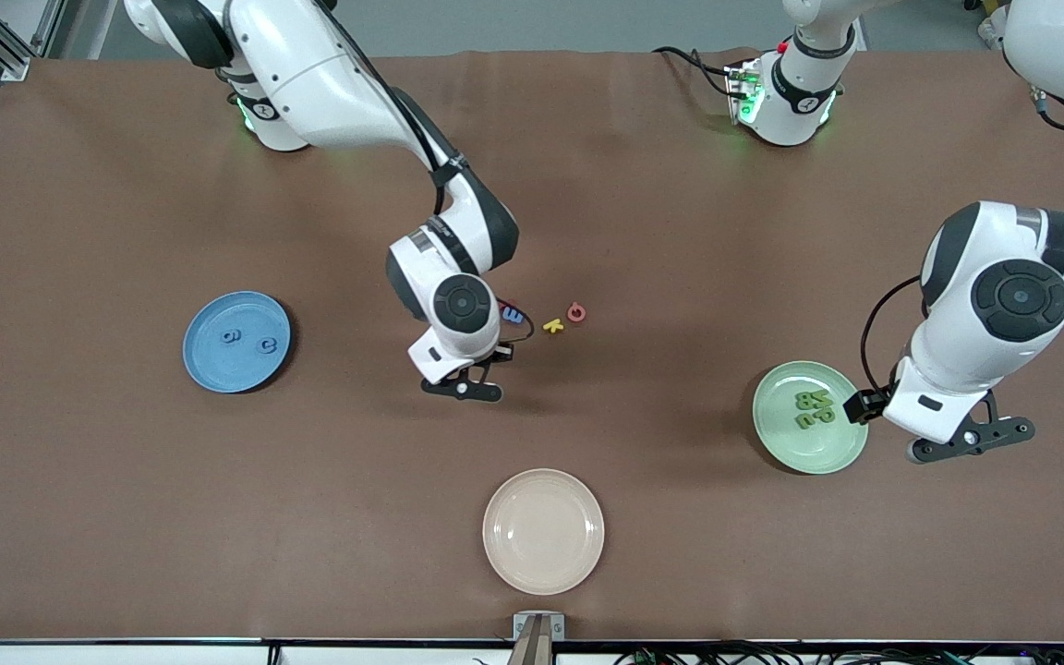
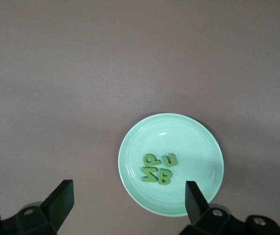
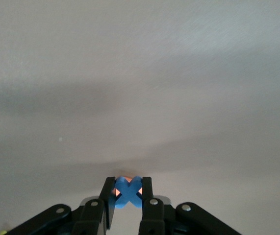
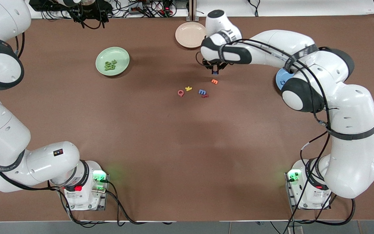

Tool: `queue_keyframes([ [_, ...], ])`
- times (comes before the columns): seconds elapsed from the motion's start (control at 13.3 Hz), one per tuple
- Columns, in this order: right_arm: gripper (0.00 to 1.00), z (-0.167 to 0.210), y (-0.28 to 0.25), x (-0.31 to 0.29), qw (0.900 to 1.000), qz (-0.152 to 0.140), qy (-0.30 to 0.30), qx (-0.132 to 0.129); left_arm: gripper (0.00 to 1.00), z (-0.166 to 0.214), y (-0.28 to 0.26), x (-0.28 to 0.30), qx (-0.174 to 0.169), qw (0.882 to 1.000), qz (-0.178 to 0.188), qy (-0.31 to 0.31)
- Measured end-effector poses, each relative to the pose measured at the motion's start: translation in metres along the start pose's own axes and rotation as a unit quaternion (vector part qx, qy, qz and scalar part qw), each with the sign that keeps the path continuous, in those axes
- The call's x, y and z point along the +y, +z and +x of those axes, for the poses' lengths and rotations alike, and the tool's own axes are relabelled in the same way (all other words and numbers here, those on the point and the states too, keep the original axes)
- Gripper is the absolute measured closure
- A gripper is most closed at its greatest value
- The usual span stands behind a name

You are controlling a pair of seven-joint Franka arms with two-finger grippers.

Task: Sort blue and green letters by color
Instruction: 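Release the u with the left gripper while the right gripper carries the x, then release the blue x onto the blue plate with the right gripper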

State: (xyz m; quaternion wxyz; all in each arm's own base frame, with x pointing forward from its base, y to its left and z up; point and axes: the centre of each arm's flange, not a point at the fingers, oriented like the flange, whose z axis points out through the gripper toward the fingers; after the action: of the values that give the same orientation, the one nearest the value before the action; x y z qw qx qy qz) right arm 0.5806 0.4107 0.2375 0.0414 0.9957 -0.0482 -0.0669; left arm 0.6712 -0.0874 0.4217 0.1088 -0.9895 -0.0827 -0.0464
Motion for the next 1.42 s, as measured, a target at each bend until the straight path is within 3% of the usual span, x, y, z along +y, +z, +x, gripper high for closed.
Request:
queue_keyframes([
  [0.3,0.74,0.025,-0.029,0.081,0.997,0.007,-0.079,-0.01,0.0,0.0,-0.018,0.005,0.004,1.0,-0.003,0.006],
  [0.82,0.74,0.041,-0.019,0.279,0.981,0.03,-0.187,-0.045,0.0,-0.006,-0.056,-0.008,-0.008,0.999,-0.033,0.002],
  [1.12,0.74,0.033,0.002,0.335,0.977,0.038,-0.208,-0.036,0.0,-0.027,-0.111,-0.046,-0.038,0.997,-0.067,0.012],
  [1.42,0.74,0.015,0.03,0.374,0.972,0.037,-0.231,-0.019,0.0,-0.071,-0.157,-0.059,-0.036,0.996,-0.08,0.024],
])
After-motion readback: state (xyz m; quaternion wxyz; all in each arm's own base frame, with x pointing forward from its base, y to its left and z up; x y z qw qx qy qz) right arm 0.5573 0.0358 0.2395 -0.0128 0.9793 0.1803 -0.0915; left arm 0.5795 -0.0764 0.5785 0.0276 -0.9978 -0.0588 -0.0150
